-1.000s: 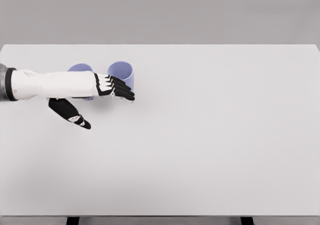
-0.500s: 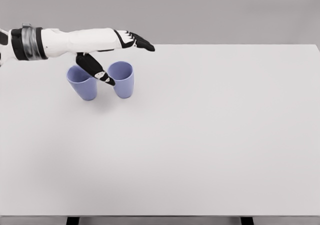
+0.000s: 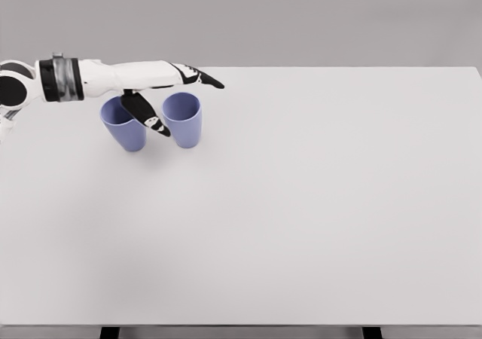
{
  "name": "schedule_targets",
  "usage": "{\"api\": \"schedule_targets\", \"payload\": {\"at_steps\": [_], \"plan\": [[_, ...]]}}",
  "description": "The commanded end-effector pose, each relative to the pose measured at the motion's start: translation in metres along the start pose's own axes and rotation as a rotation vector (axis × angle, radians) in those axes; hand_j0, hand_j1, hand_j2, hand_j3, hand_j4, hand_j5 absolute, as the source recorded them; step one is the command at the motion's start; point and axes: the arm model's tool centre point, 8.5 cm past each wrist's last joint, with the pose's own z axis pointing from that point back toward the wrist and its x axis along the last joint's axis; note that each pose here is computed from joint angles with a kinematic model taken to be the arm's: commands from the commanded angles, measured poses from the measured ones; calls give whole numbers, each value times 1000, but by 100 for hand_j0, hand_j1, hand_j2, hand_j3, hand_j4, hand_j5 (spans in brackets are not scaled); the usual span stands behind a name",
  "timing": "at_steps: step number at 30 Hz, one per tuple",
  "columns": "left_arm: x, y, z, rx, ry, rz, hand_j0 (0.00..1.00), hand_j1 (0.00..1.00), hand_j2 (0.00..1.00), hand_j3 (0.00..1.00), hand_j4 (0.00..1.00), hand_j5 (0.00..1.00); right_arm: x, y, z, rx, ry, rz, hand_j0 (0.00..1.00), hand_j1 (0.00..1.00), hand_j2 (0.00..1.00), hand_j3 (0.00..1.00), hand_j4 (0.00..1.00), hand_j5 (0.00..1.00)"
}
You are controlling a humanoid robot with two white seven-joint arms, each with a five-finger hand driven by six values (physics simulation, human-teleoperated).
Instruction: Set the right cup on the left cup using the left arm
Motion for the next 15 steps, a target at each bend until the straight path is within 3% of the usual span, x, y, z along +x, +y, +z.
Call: {"api": "schedule_targets", "payload": {"at_steps": [1,9,15], "plan": [[-3,-1,-3,0,8,7,100,100,100,100,100,100,0,0,0,0,0,0,100,100,100,100,100,100],[-10,-8,-4,-16,27,17,100,100,100,100,100,100,0,0,0,0,0,0,100,100,100,100,100,100],[-15,-13,-13,-71,71,-47,100,100,100,100,100,100,0,0,0,0,0,0,100,100,100,100,100,100]]}}
